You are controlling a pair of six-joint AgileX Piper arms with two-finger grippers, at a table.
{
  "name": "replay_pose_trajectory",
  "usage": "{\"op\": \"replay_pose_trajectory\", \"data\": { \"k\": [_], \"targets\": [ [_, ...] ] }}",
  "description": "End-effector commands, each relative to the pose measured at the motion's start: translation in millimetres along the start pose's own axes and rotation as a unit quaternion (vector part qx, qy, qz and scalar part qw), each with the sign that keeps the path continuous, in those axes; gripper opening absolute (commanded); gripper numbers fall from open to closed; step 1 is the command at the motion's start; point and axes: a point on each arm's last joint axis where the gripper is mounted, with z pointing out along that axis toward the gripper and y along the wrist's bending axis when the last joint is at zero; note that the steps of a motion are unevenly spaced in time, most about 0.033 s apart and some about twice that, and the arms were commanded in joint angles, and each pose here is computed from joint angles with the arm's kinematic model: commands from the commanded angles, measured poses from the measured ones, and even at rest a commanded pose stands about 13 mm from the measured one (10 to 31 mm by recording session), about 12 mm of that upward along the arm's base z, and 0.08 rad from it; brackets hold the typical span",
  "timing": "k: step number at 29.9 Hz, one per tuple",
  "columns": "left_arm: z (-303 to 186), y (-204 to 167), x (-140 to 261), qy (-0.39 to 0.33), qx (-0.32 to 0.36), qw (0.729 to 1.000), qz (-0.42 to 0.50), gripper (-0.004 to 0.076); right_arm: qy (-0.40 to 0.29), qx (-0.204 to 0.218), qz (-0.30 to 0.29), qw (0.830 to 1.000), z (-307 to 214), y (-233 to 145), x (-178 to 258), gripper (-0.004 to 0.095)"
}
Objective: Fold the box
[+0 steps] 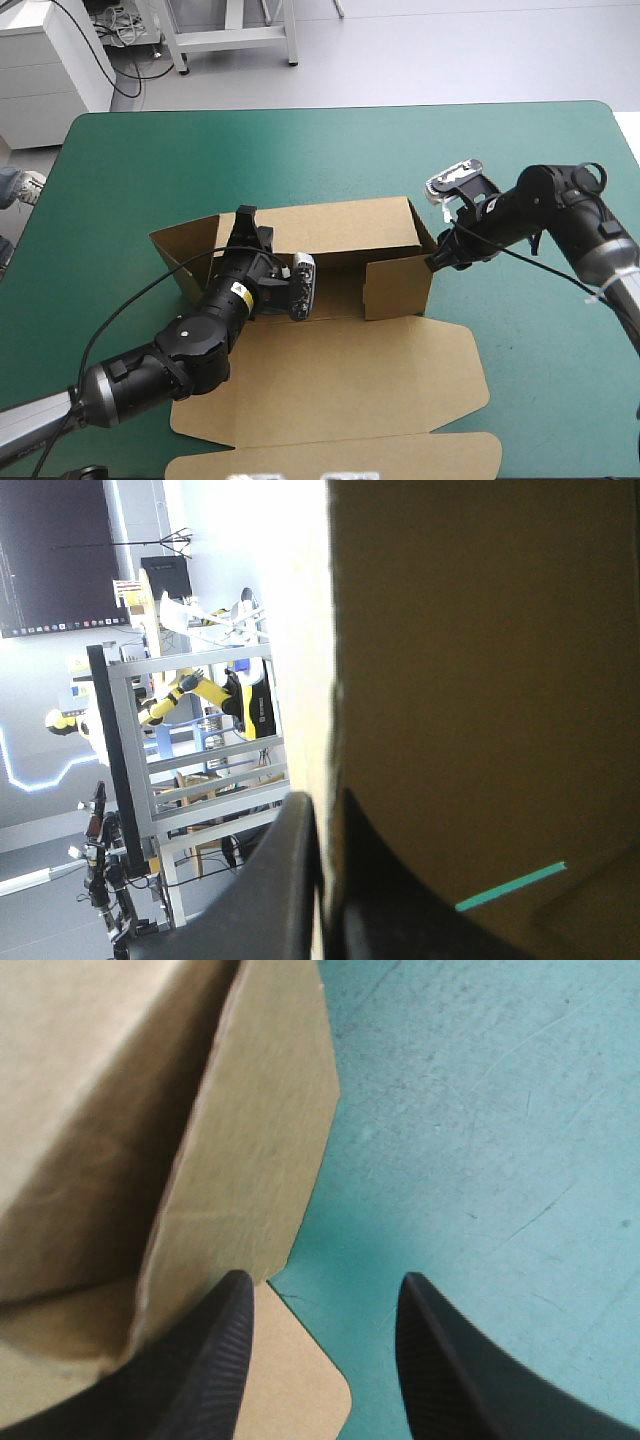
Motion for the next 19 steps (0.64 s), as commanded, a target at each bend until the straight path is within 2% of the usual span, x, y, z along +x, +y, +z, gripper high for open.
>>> {"op": "replay_pose_trajectory", "data": {
  "k": [1,5,9,14,19],
  "targets": [
    [-5,7,-8,-0.038,-0.007,0.999,-0.015,-0.0008,-0.074,0.008,-0.026,0.997,-26,12,7,0.0415],
    [-4,7,-8,-0.037,-0.007,0.999,-0.011,-0.0008,-0.118,-0.005,-0.058,0.991,-29,24,21,0.0415],
    [-5,7,-8,-0.037,-0.007,0.999,-0.011,-0.0008,-0.150,-0.017,-0.063,0.987,-24,29,26,0.0415],
    [-5,7,-8,-0.037,-0.007,0.999,-0.011,-0.0008,-0.156,-0.036,-0.044,0.986,-13,33,29,0.0415],
    [-5,7,-8,-0.037,-0.007,0.999,-0.011,-0.0008,-0.161,-0.033,-0.034,0.986,3,42,33,0.0415]
  ]
}}
